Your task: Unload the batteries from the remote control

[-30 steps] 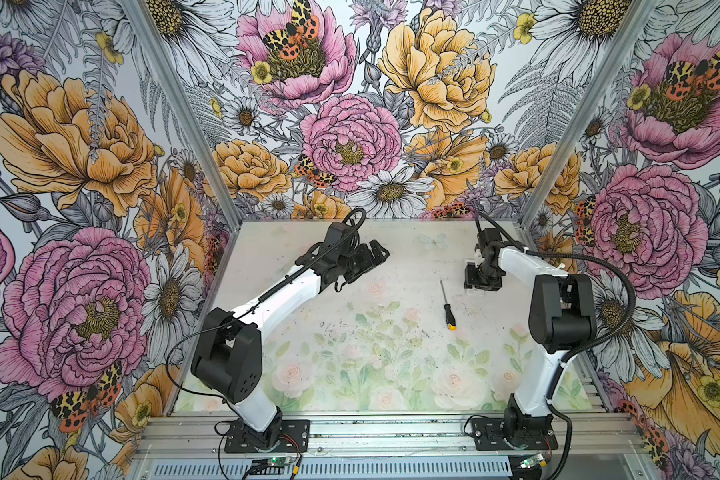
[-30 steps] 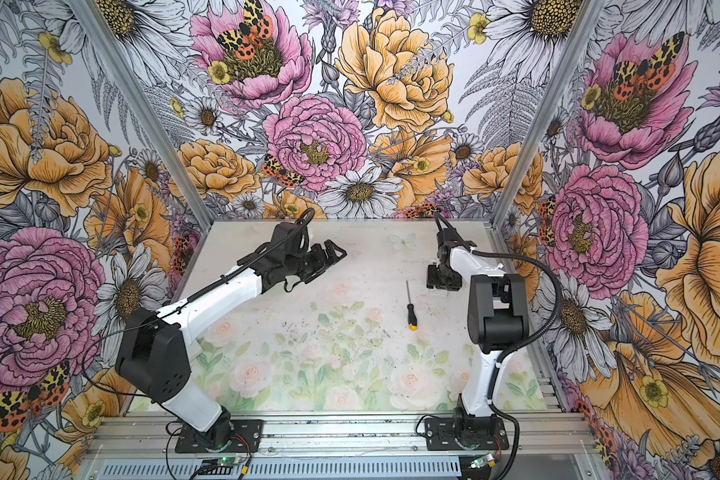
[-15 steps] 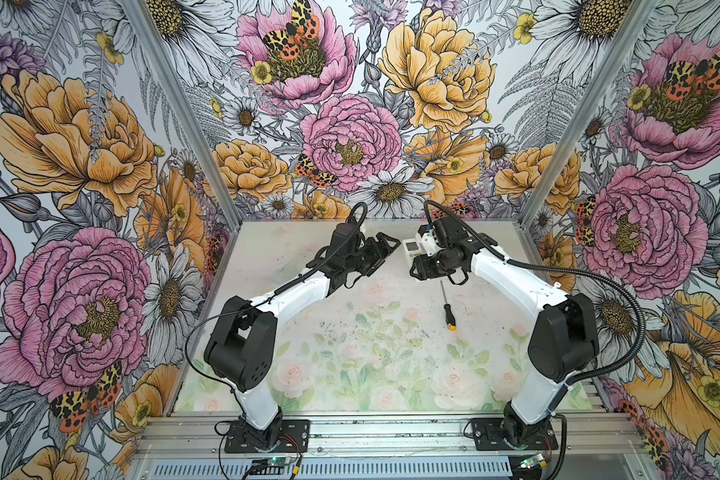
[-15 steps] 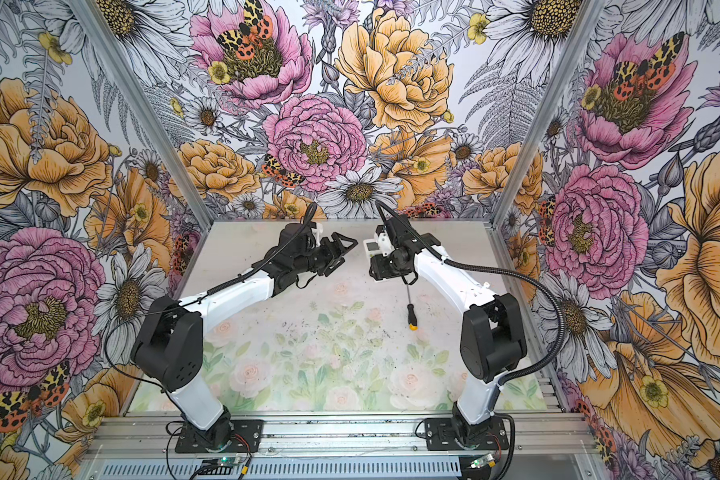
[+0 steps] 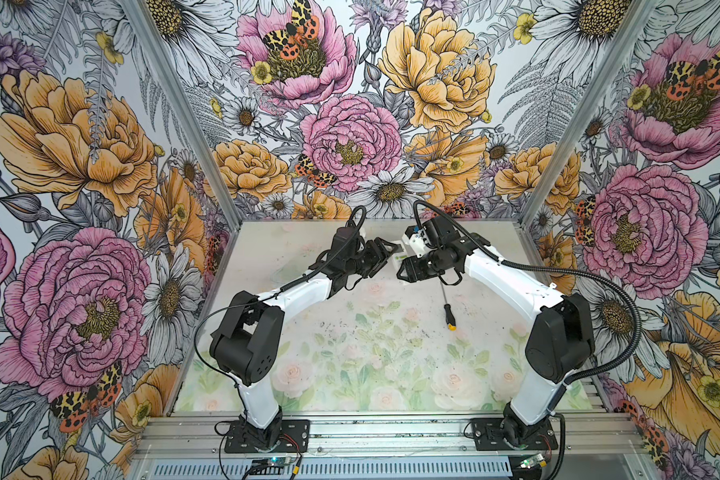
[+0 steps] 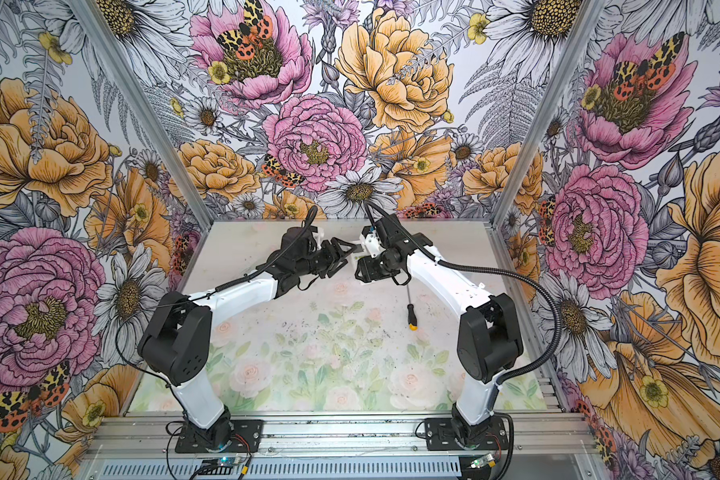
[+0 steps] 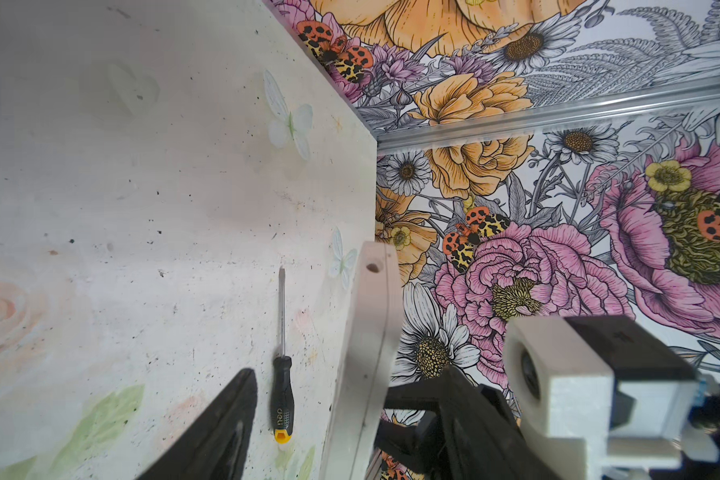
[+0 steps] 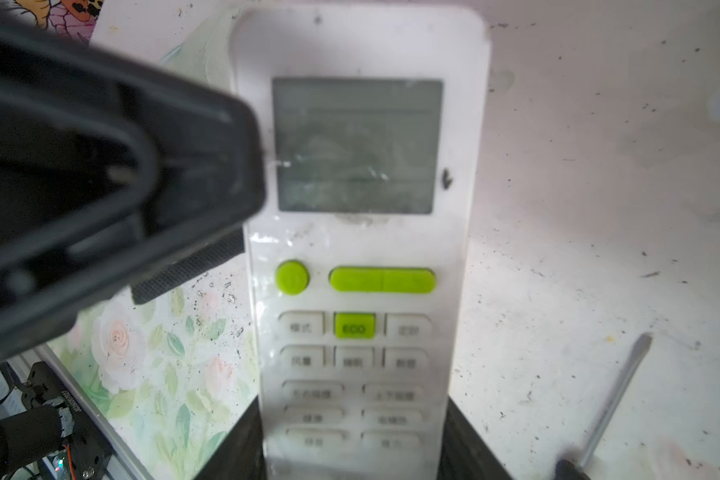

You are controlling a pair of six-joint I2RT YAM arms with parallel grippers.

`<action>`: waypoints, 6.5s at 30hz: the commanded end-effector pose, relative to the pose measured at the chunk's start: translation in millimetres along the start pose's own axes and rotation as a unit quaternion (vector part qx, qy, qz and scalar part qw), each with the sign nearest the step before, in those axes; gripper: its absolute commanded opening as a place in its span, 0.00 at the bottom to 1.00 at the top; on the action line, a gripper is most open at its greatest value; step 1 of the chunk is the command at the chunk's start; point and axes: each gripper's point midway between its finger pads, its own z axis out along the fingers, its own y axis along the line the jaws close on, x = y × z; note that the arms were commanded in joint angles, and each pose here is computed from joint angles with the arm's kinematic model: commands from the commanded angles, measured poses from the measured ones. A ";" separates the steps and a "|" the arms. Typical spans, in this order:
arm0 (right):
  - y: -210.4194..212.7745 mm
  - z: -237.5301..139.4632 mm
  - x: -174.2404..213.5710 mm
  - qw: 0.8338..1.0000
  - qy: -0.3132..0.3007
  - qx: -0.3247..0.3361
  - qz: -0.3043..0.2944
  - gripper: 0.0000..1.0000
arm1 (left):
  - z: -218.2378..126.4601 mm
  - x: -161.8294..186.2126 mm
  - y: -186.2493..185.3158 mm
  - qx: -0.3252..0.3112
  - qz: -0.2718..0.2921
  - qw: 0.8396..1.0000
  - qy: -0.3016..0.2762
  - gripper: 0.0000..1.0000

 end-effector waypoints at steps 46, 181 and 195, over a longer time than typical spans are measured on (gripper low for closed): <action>57.5 -79.9 -99.8 0.843 -0.348 -0.324 0.252 0.82 | -47.6 -84.5 -54.7 0.176 -0.123 0.969 -0.118 0.00; 115.2 33.5 -62.2 0.849 -0.137 -0.334 0.385 0.41 | -112.8 -81.6 -14.7 0.115 0.036 0.964 -0.239 0.00; 111.7 31.9 -54.7 0.847 -0.136 -0.328 0.396 0.39 | -119.8 -101.1 -14.4 0.109 0.039 0.958 -0.263 0.00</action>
